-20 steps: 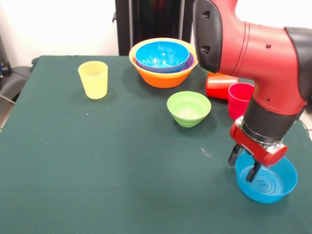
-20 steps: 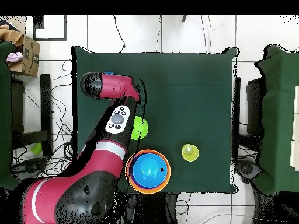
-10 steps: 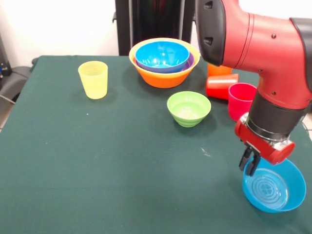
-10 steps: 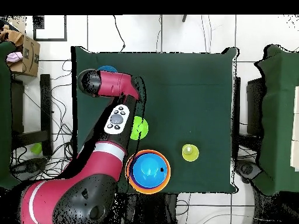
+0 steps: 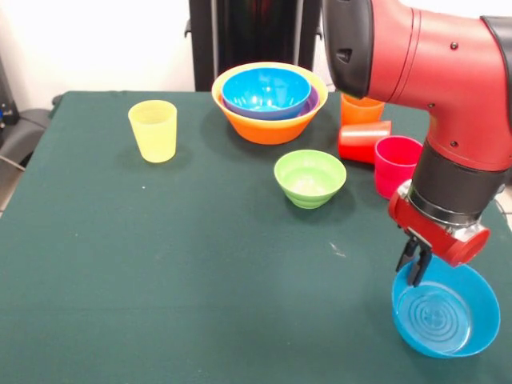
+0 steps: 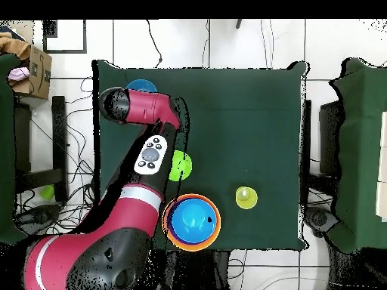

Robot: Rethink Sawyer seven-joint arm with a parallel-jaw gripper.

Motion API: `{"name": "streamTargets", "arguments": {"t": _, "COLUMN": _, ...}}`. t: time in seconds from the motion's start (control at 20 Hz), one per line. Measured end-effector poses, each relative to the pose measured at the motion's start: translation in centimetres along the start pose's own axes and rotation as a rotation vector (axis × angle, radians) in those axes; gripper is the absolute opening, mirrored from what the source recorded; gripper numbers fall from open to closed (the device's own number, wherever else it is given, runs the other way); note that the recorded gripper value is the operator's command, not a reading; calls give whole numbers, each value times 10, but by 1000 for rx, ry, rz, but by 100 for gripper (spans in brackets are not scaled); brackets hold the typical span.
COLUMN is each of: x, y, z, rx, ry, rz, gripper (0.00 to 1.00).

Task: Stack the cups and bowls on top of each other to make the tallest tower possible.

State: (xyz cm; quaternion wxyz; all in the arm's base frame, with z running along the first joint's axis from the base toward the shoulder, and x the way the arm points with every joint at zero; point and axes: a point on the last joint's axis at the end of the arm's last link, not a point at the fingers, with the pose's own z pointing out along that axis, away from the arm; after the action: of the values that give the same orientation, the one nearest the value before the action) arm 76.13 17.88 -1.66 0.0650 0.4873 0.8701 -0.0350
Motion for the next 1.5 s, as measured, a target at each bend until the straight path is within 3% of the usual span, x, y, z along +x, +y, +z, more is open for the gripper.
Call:
{"name": "streamTargets", "arguments": {"t": 0.25, "x": 0, "y": -8, "z": -1, "rx": 14, "ry": 6, "rz": 10, "gripper": 0}}
{"name": "streamTargets", "arguments": {"t": 0.45, "x": -6, "y": -26, "z": -21, "rx": 38, "ry": 21, "rz": 42, "gripper": 0}}
{"name": "streamTargets", "arguments": {"t": 0.7, "x": -14, "y": -50, "z": -74, "rx": 73, "ry": 68, "rz": 95, "gripper": 0}}
{"name": "streamTargets", "arguments": {"t": 0.75, "x": -19, "y": -58, "z": -97, "rx": 76, "ry": 86, "rz": 118, "gripper": 0}}
{"name": "streamTargets", "arguments": {"t": 0.85, "x": -25, "y": -65, "z": -116, "rx": 75, "ry": 97, "rz": 138, "gripper": 0}}
{"name": "streamTargets", "arguments": {"t": 0.9, "x": -34, "y": -74, "z": -138, "rx": 69, "ry": 110, "rz": 164, "gripper": 0}}
{"name": "streamTargets", "arguments": {"t": 1.05, "x": -50, "y": -92, "z": -174, "rx": 54, "ry": 127, "rz": 211, "gripper": 0}}
{"name": "streamTargets", "arguments": {"t": 1.1, "x": -60, "y": -103, "z": -192, "rx": 44, "ry": 135, "rz": 236, "gripper": 0}}
{"name": "streamTargets", "arguments": {"t": 1.3, "x": -86, "y": -135, "z": -228, "rx": 26, "ry": 134, "rz": 278, "gripper": 0}}
{"name": "streamTargets", "arguments": {"t": 1.35, "x": -98, "y": -155, "z": -241, "rx": 22, "ry": 130, "rz": 296, "gripper": 0}}
{"name": "streamTargets", "arguments": {"t": 1.5, "x": -122, "y": -196, "z": -253, "rx": 25, "ry": 122, "rz": 319, "gripper": 0}}
